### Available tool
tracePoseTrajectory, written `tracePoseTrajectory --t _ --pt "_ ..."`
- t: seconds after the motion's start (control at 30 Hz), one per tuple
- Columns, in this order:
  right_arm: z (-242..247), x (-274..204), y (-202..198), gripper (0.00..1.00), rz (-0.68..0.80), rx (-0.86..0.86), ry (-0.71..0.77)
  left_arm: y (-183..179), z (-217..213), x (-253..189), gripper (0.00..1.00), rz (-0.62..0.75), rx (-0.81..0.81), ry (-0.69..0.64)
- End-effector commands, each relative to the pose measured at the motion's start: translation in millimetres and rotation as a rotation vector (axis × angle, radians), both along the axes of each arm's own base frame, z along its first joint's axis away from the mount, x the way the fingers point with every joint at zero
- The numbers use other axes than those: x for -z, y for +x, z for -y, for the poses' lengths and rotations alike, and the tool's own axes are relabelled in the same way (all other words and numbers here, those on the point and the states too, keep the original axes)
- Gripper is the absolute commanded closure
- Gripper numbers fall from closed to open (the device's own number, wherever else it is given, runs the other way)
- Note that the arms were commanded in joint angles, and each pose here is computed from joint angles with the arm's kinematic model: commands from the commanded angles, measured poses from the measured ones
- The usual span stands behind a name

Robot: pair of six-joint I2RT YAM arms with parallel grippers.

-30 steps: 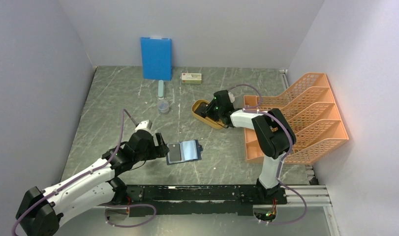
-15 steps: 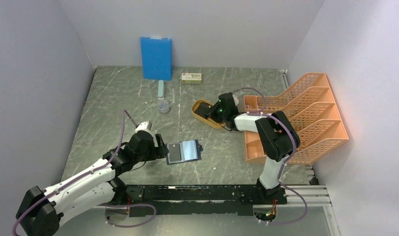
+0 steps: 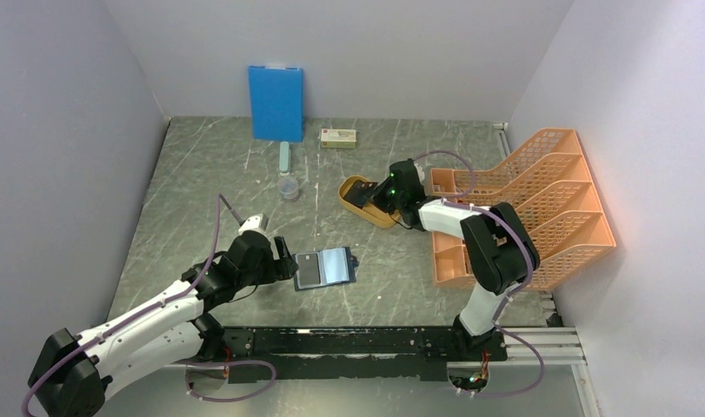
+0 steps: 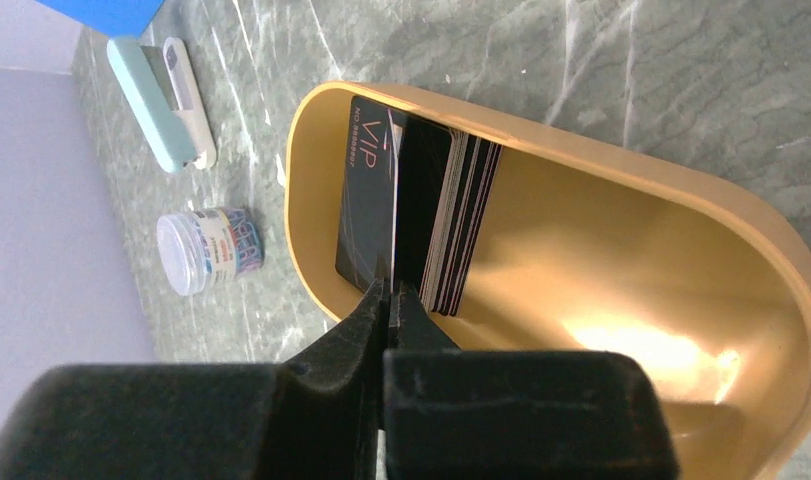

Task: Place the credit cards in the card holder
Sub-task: Pick up the credit card from the storage box.

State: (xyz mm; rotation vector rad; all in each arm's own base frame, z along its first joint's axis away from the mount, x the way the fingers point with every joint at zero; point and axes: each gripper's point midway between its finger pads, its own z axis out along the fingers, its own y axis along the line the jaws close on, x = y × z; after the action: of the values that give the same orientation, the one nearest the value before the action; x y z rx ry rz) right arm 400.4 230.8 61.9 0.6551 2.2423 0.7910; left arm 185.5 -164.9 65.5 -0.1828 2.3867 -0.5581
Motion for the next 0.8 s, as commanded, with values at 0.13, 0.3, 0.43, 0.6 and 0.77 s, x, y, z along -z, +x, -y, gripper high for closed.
tracePoseTrajectory --t 0.13,0.3,0.43,0.6,0.77 --pt "4.5 -26.2 -14.8 1.00 -0.074 -0.007 -0.007 8.7 -1.2 -10.9 0.19 0.048 -0.022 -0.002" --pt "0.2 -50.2 -24.1 1.00 -0.128 -0.019 0.024 17.0 -0.3 -27.4 0.19 0.083 -0.031 0.003" --pt "-0.5 -68.7 -30.8 1.00 -0.158 -0.015 0.078 21.7 3.6 -41.1 0.19 0.104 -0.035 -0.017" --pt "-8.0 -103.1 -44.2 1.00 -0.144 -0.073 0.239 24.4 7.8 -59.2 0.19 0.127 -0.029 -0.045" --pt "-18.0 -122.5 -67.5 1.00 -0.157 -0.157 0.368 21.7 16.3 -66.3 0.18 0.119 0.003 -0.080"
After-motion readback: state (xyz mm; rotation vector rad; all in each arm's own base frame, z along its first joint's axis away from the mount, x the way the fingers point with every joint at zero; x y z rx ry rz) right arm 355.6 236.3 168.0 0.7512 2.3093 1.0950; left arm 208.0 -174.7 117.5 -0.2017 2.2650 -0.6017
